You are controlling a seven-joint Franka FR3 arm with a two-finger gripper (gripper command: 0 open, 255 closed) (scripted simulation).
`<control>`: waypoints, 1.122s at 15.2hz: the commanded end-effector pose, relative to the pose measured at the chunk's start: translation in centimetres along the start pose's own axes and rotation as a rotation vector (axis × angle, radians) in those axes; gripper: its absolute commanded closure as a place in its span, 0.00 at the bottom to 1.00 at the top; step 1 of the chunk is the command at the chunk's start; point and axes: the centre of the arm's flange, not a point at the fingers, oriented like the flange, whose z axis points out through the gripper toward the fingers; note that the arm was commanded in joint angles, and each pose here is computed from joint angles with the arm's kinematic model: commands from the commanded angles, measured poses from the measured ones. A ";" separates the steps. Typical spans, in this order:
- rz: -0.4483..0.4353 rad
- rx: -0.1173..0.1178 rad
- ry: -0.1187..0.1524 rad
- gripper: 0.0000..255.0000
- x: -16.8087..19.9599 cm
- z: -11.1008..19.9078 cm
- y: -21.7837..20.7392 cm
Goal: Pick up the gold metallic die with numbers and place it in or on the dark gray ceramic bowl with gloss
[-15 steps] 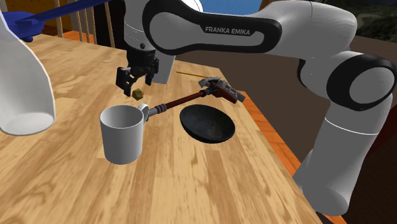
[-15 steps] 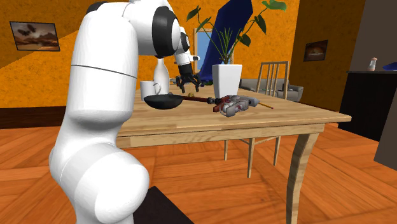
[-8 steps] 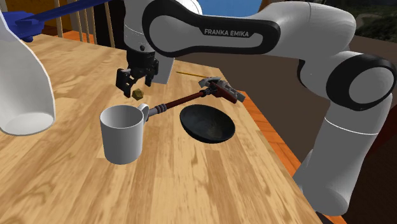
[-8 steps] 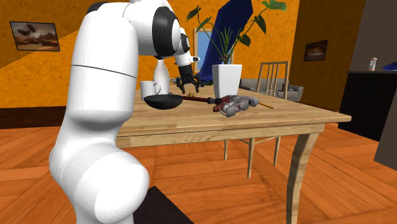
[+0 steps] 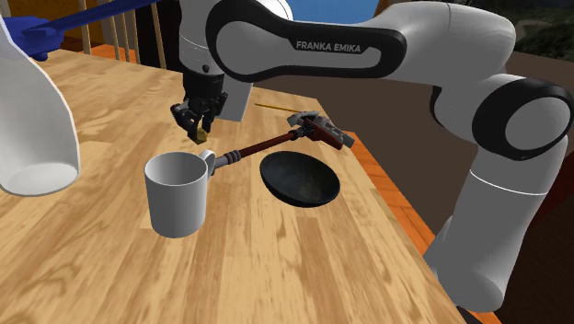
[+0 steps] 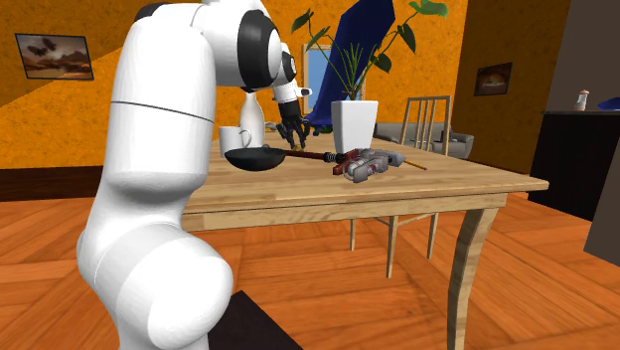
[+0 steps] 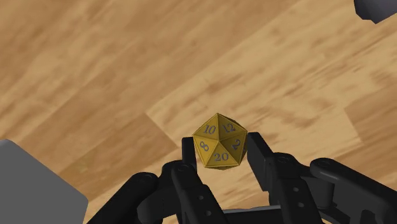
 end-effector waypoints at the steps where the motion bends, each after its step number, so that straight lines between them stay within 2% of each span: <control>1: 0.000 -0.001 -0.003 1.00 0.0 0.2 0.0; 3: 0.000 -0.001 -0.003 1.00 0.0 0.2 0.0; 17: 0.000 -0.001 -0.003 1.00 1.4 -7.0 1.0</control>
